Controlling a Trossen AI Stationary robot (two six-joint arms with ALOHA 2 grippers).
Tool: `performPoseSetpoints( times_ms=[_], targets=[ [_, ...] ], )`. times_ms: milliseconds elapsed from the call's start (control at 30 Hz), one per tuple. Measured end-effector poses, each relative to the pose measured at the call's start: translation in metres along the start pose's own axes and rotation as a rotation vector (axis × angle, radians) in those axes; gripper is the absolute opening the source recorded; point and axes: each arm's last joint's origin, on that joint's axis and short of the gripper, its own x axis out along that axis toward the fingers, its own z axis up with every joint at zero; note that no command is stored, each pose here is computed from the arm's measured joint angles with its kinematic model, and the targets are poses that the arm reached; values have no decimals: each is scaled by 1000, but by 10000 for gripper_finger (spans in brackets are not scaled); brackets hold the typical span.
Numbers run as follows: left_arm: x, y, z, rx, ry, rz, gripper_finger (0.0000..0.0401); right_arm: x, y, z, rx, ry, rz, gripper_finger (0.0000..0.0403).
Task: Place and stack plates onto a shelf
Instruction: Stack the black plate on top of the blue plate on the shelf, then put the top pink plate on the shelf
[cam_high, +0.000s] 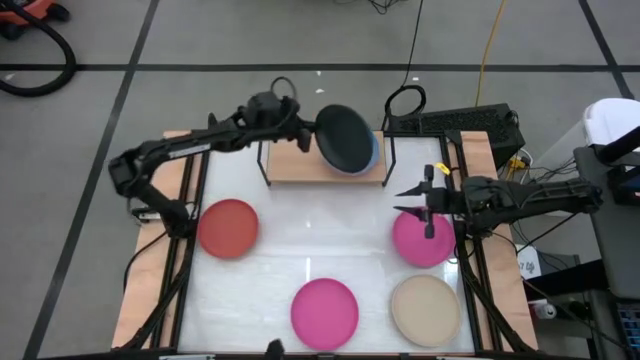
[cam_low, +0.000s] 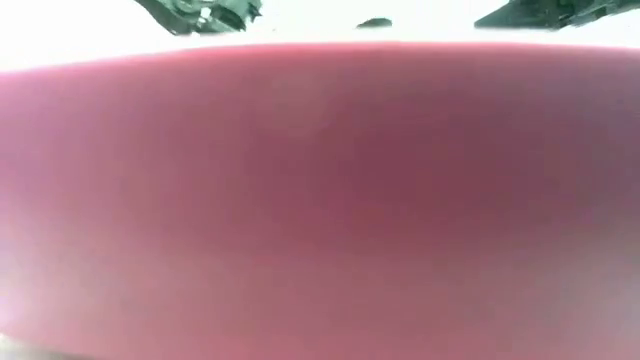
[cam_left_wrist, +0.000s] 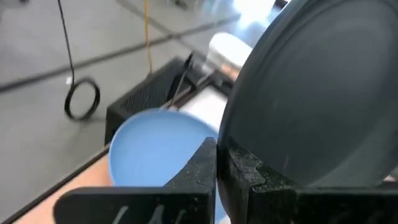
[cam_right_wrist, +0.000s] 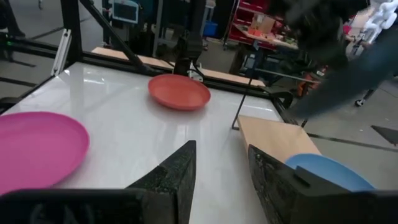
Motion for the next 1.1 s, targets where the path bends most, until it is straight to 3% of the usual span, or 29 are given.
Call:
performPoseSetpoints(
  times_ms=[267, 433, 633, 867, 1100],
  targets=[
    [55, 20, -2, -13, 229, 93, 10, -4, -1, 1, 4, -19, -3, 128],
    [74, 32, -5, -21, 242, 122, 28, -5, -1, 0, 3, -16, -3, 128],
    [77, 41, -7, -4, 242, 197, 75, -5, -1, -1, -2, -6, -1, 128],
    [76, 39, -3, 18, 209, 198, 113, -5, -1, -1, -6, -5, -1, 128],
    [46, 25, 19, 91, 172, 203, 119, -5, -1, -1, -3, -2, -1, 128]
  ],
)
